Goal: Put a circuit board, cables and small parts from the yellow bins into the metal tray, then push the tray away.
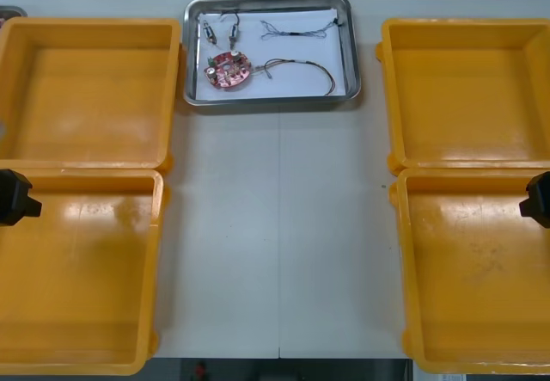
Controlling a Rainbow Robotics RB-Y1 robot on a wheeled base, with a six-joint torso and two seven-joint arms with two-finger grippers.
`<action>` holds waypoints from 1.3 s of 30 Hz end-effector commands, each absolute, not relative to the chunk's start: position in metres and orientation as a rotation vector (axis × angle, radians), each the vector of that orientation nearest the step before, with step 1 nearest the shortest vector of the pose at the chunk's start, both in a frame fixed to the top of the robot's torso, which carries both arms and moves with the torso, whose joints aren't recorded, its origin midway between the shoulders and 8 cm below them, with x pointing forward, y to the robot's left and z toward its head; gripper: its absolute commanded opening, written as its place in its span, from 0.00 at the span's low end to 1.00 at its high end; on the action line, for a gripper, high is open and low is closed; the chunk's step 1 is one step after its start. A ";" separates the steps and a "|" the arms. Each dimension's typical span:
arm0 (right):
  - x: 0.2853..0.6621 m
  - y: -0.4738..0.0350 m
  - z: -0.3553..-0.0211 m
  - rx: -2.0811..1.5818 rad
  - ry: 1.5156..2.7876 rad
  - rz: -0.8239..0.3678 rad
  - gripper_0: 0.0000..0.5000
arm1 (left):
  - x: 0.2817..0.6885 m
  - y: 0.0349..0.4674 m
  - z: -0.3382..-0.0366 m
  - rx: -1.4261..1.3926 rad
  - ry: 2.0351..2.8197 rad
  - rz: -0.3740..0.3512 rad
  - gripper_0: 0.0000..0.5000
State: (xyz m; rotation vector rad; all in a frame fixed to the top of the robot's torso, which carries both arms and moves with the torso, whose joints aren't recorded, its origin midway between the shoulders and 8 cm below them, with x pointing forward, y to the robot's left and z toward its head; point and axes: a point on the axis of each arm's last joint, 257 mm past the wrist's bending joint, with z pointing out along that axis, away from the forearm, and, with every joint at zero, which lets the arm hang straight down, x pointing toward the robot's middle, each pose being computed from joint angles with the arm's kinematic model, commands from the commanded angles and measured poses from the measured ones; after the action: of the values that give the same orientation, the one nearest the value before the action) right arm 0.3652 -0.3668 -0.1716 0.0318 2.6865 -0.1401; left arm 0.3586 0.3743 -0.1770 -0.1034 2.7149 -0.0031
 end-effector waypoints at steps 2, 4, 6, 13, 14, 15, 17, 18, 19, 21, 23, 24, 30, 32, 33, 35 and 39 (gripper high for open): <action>0.364 -0.383 -0.159 0.107 2.694 -0.088 1.00 | 0.354 0.388 -0.165 -0.083 2.697 0.063 1.00; 0.364 -0.383 -0.157 0.116 2.694 -0.062 1.00 | 0.354 0.388 -0.165 -0.083 2.697 0.063 1.00; 0.364 -0.382 -0.155 0.123 2.691 -0.048 1.00 | 0.354 0.388 -0.165 -0.083 2.697 0.063 1.00; 0.365 -0.383 -0.150 0.141 2.677 -0.030 1.00 | 0.354 0.388 -0.165 -0.083 2.697 0.063 1.00; 0.365 -0.382 -0.150 0.143 2.678 -0.024 1.00 | 0.354 0.388 -0.165 -0.083 2.697 0.063 1.00; 0.365 -0.382 -0.149 0.145 2.677 -0.022 1.00 | 0.354 0.388 -0.165 -0.083 2.697 0.063 1.00; 0.365 -0.381 -0.148 0.149 2.673 -0.006 1.00 | 0.354 0.388 -0.165 -0.083 2.697 0.063 1.00; 0.365 -0.381 -0.148 0.151 2.672 -0.002 1.00 | 0.354 0.388 -0.165 -0.083 2.697 0.063 1.00; 0.365 -0.379 -0.148 0.149 2.671 0.005 1.00 | 0.354 0.388 -0.165 -0.083 2.697 0.063 1.00; 0.365 -0.379 -0.148 0.150 2.672 0.007 1.00 | 0.354 0.388 -0.165 -0.083 2.697 0.063 1.00; 0.365 -0.379 -0.149 0.149 2.673 0.007 1.00 | 0.354 0.388 -0.165 -0.083 2.697 0.063 1.00; 0.365 -0.379 -0.149 0.149 2.673 0.007 1.00 | 0.354 0.388 -0.165 -0.083 2.697 0.063 1.00; 0.365 -0.379 -0.149 0.149 2.673 0.007 1.00 | 0.354 0.388 -0.165 -0.083 2.697 0.063 1.00; 0.365 -0.379 -0.149 0.149 2.673 0.007 1.00 | 0.354 0.388 -0.165 -0.083 2.697 0.063 1.00; 0.365 -0.379 -0.149 0.149 2.673 0.007 1.00 | 0.354 0.388 -0.165 -0.083 2.697 0.063 1.00; 0.365 -0.379 -0.149 0.149 2.673 0.007 1.00 | 0.354 0.388 -0.165 -0.083 2.697 0.063 1.00; 0.365 -0.379 -0.149 0.149 2.673 0.007 1.00 | 0.354 0.388 -0.165 -0.083 2.697 0.063 1.00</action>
State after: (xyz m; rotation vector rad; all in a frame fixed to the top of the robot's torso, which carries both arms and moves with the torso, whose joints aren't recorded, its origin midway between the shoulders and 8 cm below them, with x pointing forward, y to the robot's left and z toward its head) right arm 0.3630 -0.3683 -0.1619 0.0929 2.7021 0.0242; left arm 0.3586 0.3743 -0.1770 -0.1033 2.7149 -0.0030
